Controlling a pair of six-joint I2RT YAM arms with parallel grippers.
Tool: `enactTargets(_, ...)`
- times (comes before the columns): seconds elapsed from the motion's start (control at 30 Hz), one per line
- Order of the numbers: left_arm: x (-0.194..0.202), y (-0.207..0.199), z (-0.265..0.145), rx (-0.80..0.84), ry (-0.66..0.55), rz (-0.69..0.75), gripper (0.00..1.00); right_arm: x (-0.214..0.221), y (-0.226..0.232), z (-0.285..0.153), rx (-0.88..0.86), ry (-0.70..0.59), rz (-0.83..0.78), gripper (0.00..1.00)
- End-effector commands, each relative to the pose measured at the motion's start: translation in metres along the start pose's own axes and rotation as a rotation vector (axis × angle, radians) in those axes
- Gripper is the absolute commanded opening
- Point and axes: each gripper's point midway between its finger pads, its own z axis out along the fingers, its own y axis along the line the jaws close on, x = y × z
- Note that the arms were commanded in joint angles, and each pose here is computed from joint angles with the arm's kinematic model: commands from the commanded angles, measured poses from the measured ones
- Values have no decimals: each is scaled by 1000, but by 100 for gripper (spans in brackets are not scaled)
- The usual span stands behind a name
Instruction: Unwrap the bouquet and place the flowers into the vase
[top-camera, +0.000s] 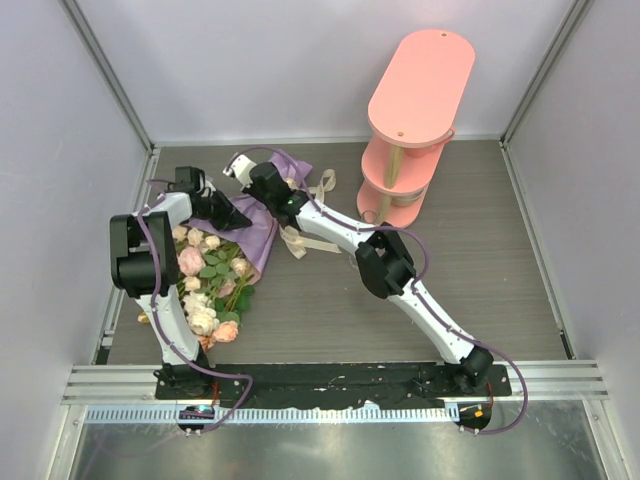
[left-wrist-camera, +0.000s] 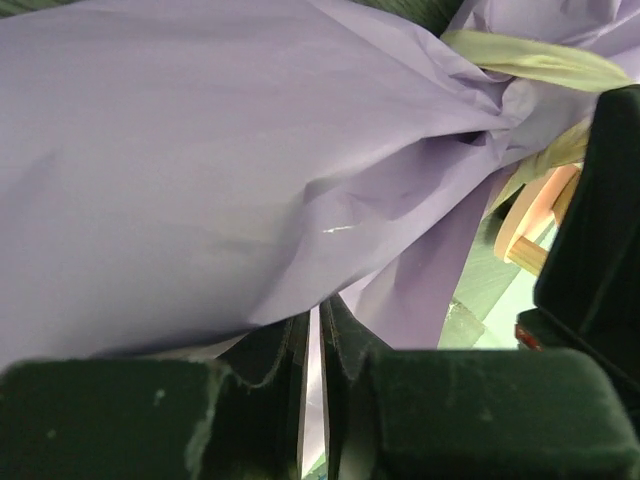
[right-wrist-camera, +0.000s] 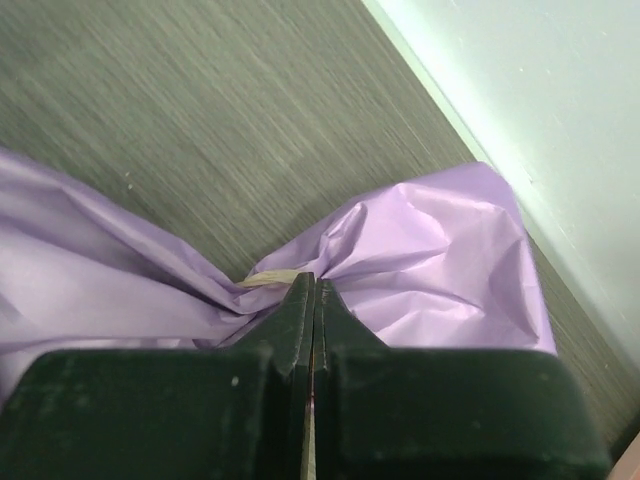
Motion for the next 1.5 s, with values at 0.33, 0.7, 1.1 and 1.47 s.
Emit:
enactTargets(0.33,-4,10,1,-59,-9,12,13,-149,-99,-65,173,-366,341,1)
enactTargets(0.7,-4,16,6,-70,5,-1,13,-258,-174,-164,227,-668,483,1)
enactTargets(1.1,-9,33,11,-124,3,-7,13,-355,-273,-337,349,-1099,498,1)
enactTargets(1.47,-8,37,13,-133,11,-4,13,-390,-321,-483,352,-1411,515,1)
